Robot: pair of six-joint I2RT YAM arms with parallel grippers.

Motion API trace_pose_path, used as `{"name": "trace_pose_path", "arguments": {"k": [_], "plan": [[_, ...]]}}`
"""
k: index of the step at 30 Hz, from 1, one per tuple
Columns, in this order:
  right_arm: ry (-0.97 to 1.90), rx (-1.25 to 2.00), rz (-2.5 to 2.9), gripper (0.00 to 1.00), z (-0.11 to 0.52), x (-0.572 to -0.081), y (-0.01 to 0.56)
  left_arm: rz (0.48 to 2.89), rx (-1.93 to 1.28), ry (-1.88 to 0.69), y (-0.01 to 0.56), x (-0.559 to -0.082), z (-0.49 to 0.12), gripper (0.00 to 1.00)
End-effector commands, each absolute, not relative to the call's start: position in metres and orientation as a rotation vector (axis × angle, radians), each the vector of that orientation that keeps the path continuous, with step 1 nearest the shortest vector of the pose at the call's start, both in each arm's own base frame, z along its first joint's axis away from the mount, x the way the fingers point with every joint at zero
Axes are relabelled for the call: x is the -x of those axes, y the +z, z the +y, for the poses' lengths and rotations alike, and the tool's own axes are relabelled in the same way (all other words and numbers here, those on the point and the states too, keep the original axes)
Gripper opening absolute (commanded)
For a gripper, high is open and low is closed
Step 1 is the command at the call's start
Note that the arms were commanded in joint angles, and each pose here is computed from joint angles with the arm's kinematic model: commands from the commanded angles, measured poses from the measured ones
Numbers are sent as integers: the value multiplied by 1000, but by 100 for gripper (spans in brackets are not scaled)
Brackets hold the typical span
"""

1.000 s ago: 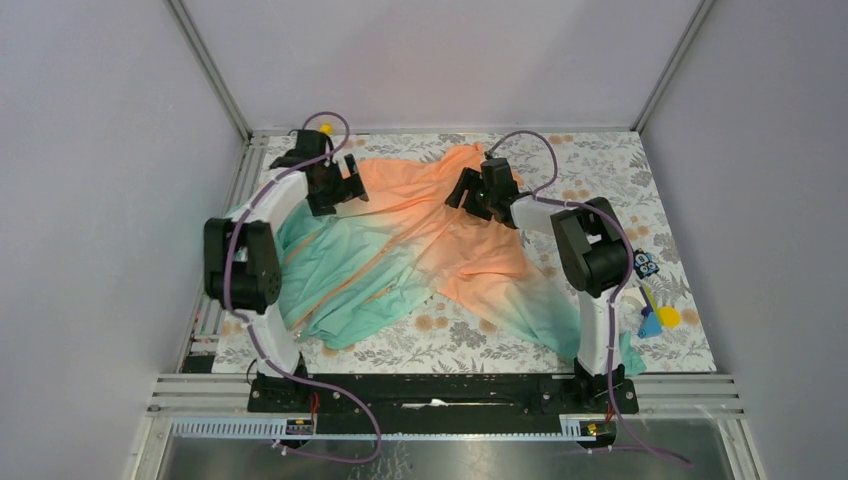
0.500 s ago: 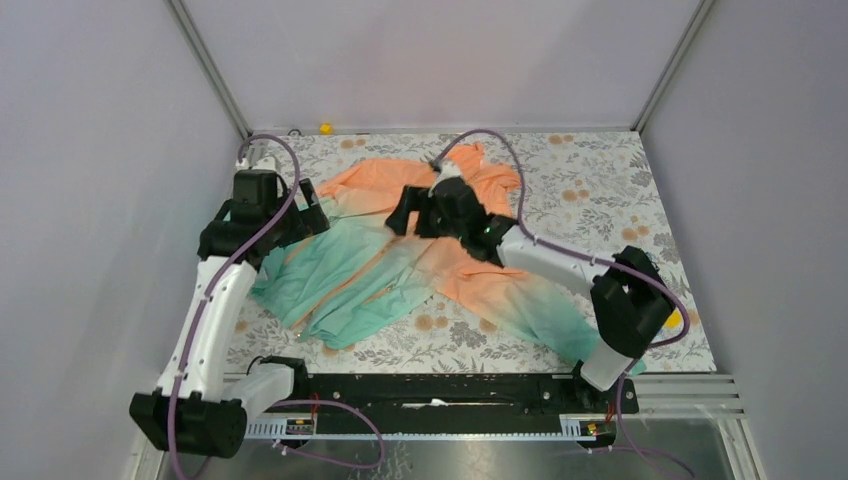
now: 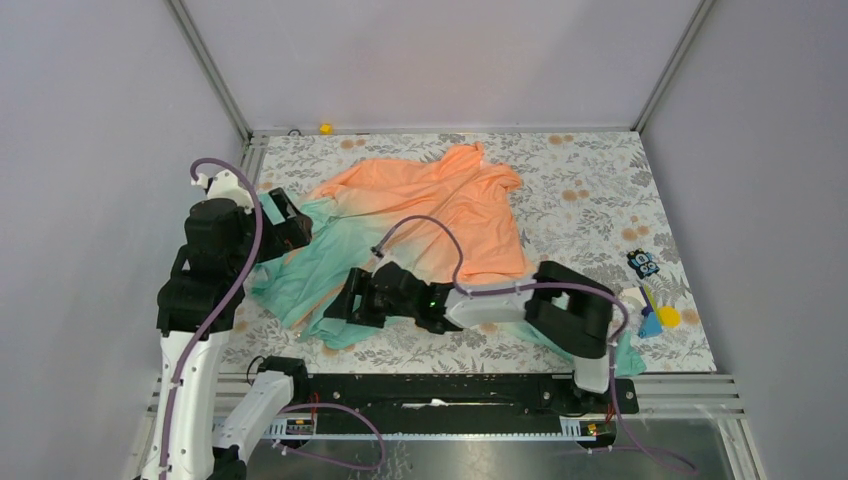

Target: Zip up the jacket

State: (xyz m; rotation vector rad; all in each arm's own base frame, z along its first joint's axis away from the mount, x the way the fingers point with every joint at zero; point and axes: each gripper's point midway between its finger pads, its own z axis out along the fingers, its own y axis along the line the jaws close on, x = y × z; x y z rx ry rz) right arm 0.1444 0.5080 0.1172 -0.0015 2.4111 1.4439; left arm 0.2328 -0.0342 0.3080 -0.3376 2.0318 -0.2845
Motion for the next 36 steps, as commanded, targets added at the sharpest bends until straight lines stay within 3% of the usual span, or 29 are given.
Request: {"name": "trace_pose_path", "arguments": {"k": [1, 9, 19, 21, 25, 27, 30, 36], "plan": [[1656, -97, 2421, 70, 556, -127, 132, 2006, 277, -284, 323, -221, -35, 99], [1588, -106, 2503, 66, 589, -115, 105, 1997, 220, -326, 328, -211, -42, 99], [1434, -225, 2522, 62, 589, -141, 66, 2035, 169, -336, 321, -216, -47, 99], [1430, -229, 2520, 53, 588, -148, 60, 2049, 170, -333, 317, -217, -48, 99], [1425, -169, 2507, 15, 580, -159, 54, 2089, 185, -328, 306, -224, -48, 99], [1453, -120, 2472, 7, 569, -161, 57, 2115, 189, -338, 299, -229, -50, 99], [1557, -9, 2319, 0, 551, -164, 76, 2167, 198, -356, 285, -239, -55, 99], [1567, 148, 2184, 0, 522, -162, 76, 2336, 231, -340, 235, -256, -57, 99]]}}
